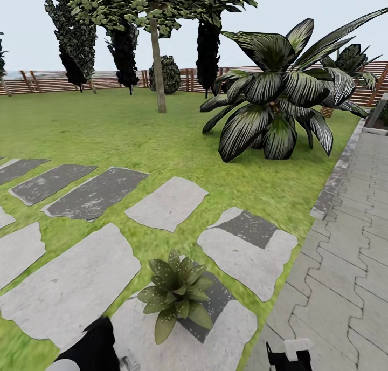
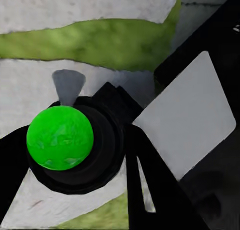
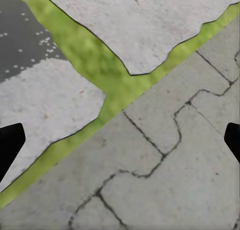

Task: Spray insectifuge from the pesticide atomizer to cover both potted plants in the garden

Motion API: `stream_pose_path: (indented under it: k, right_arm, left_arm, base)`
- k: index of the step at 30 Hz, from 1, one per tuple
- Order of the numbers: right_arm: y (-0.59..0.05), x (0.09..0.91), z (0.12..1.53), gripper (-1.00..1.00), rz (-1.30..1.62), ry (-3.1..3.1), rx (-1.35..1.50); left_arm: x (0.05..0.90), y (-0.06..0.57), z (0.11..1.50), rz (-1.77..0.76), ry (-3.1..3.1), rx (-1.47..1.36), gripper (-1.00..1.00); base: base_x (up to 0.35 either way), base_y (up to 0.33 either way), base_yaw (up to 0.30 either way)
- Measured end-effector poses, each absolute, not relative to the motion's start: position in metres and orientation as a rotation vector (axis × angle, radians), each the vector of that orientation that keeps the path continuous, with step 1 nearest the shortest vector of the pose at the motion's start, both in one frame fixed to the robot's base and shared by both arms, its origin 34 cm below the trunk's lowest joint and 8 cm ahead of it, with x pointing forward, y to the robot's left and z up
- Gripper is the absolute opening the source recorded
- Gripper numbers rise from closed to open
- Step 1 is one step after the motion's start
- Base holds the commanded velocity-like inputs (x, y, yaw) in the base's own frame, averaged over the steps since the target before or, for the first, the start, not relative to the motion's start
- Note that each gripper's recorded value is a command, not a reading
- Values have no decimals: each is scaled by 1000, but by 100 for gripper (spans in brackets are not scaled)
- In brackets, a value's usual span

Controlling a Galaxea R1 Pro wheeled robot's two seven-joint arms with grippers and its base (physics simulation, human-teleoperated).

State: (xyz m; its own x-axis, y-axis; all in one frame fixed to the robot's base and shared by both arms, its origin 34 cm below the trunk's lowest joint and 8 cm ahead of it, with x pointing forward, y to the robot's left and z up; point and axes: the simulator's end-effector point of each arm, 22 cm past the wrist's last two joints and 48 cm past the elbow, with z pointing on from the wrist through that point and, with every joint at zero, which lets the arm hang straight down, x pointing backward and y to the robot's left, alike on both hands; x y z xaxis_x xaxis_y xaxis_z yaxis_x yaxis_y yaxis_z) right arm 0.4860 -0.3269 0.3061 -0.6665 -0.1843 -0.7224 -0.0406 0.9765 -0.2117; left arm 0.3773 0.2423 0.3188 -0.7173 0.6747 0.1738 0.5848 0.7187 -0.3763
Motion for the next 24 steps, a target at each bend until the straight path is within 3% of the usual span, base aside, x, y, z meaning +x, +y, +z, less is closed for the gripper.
stream_pose_path:
  k: [4,10,19,24]
  right_arm:
    - [-327,486,306,100,-224,2294,-156]
    - [-327,486,306,100,-225,2294,-157]
    - [-327,486,306,100,-225,2294,-157]
    - [-328,486,306,100,-227,2295,-156]
  left_arm:
    - [408,265,309,202,-2725,-1031,-100]
    - [472,265,332,87,-2872,-1085,-100]
    - [482,234,337,247,-2969,-1014,-100]
    - [483,232,338,255,-2975,-1010,-100]
  base:
    - [0,0,0]
    - [0,0,0]
    - [-4,0,0]
    - [-251,-40,6]
